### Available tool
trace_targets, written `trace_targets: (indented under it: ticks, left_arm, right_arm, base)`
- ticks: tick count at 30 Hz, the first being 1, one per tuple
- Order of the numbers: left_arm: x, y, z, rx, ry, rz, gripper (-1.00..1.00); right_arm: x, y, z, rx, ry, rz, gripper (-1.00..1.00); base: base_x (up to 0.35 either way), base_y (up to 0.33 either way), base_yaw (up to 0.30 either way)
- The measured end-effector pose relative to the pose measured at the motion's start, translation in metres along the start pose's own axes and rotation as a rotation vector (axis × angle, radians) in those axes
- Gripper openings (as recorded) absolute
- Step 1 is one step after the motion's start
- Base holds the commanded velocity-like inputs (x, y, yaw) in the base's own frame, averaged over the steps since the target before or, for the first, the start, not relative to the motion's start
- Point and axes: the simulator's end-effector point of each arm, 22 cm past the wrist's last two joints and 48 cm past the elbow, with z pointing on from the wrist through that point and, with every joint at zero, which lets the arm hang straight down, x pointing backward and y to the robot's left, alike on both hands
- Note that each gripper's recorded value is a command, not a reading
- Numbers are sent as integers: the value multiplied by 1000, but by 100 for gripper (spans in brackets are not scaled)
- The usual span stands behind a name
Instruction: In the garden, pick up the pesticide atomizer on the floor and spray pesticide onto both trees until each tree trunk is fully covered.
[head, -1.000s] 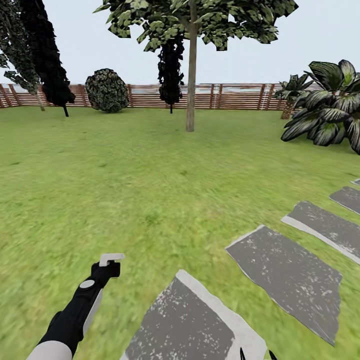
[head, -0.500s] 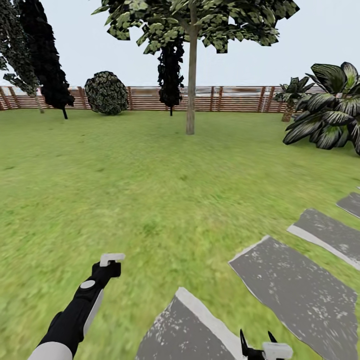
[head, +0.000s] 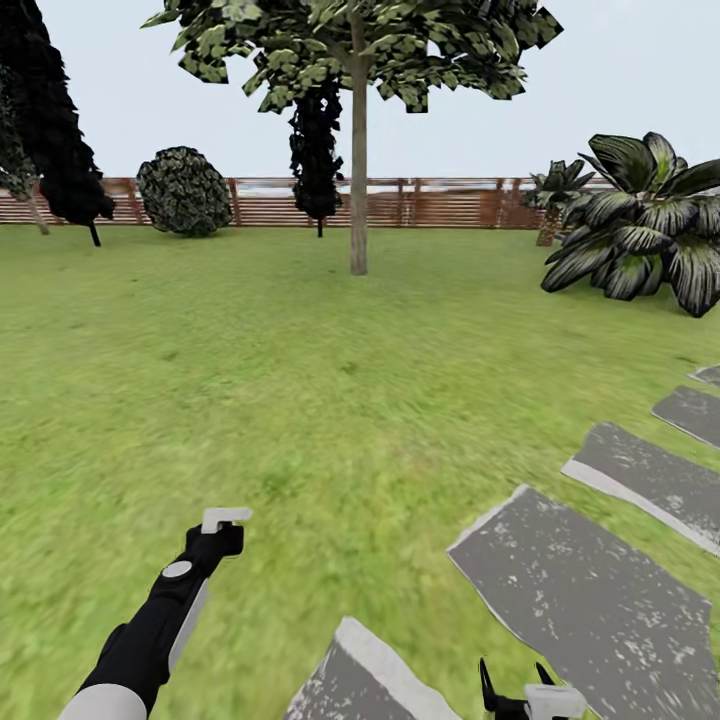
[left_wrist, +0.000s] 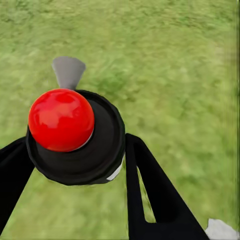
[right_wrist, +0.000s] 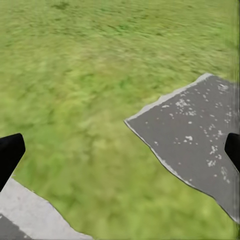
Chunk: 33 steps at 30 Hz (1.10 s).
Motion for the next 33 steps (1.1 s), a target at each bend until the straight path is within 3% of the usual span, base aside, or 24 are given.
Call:
trace_targets:
  ticks: [16, 33]
  left_arm:
    - [-3, -4, -2, 5, -5, -3, -100]
    - [-7, -4, -4, 5, -13, -5, -100]
  right_arm:
    - [-4, 0, 0, -2, -9, 0, 100]
    - [-6, 3, 0, -5, -13, 2, 100]
  base:
    - [341, 0, -268]
    - [341, 0, 64]
